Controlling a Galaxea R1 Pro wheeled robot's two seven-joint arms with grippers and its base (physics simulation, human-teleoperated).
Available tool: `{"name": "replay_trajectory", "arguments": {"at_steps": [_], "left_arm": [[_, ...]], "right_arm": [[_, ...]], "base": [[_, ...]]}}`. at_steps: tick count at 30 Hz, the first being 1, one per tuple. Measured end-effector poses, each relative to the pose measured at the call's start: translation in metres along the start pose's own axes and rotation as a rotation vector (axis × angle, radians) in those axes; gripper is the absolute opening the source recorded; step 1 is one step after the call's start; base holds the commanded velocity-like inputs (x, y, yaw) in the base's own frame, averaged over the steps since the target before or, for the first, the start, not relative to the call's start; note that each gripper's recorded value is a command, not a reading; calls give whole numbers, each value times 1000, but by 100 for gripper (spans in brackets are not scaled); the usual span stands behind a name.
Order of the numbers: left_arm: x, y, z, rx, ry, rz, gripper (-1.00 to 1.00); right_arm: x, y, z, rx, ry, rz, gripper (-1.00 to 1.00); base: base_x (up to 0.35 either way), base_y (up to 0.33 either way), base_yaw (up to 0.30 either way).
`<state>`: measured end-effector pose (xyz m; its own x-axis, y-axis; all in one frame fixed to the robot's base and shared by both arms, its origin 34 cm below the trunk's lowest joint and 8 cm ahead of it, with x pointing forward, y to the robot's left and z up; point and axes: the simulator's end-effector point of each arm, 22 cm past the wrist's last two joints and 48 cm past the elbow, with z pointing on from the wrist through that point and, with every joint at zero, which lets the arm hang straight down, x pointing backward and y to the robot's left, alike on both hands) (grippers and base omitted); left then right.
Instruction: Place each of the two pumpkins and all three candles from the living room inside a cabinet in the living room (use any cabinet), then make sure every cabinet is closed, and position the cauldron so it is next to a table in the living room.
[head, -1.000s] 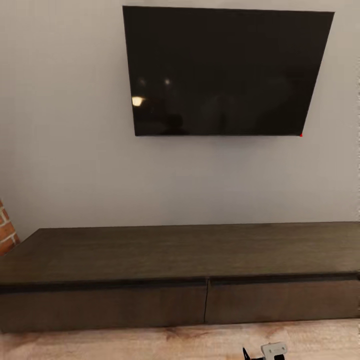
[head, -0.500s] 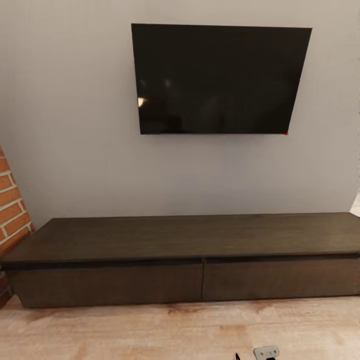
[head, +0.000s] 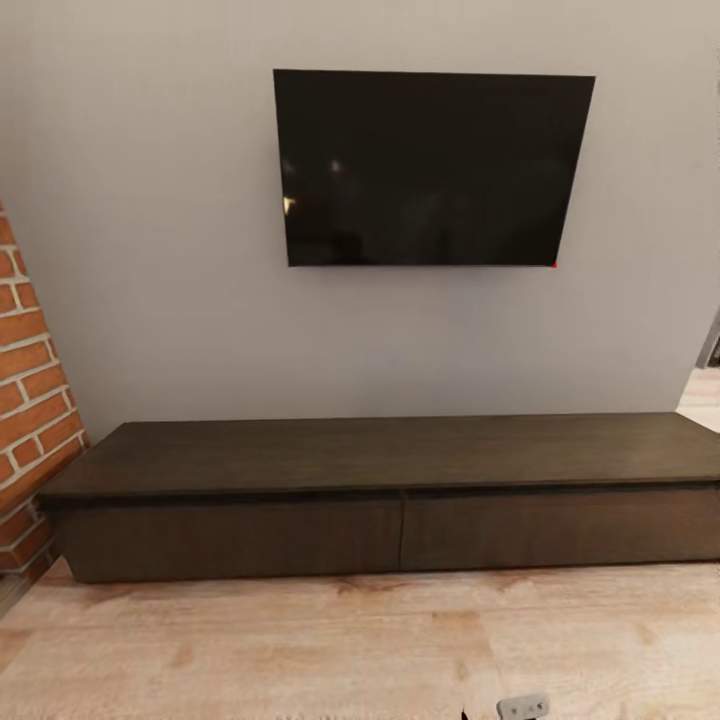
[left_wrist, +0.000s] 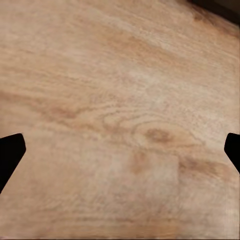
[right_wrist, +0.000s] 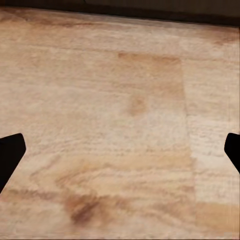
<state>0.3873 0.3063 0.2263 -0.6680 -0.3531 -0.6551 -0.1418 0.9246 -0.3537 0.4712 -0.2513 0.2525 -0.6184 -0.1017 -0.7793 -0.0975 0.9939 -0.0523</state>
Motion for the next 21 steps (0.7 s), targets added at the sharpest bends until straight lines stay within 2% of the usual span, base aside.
{"name": "replay_trajectory", "arguments": {"at_steps": [11,14,17,21], "left_arm": [[0,0,0,1,1,0,100],[2,0,0,0,5,-1,100],[4,2,0,-12,9,-2,100],[6,9,0,-41,14,-3,100]], "right_arm": [[11,22,-3,-42,26,13,100],[14,36,-4,-63,37,21,100],[20,61,-7,-90,53,26,100],[24,66,-7,-82,62,8,100]], "base": [[-32,0,1],[-1,0,31],[0,0,52],[0,0,60]]}}
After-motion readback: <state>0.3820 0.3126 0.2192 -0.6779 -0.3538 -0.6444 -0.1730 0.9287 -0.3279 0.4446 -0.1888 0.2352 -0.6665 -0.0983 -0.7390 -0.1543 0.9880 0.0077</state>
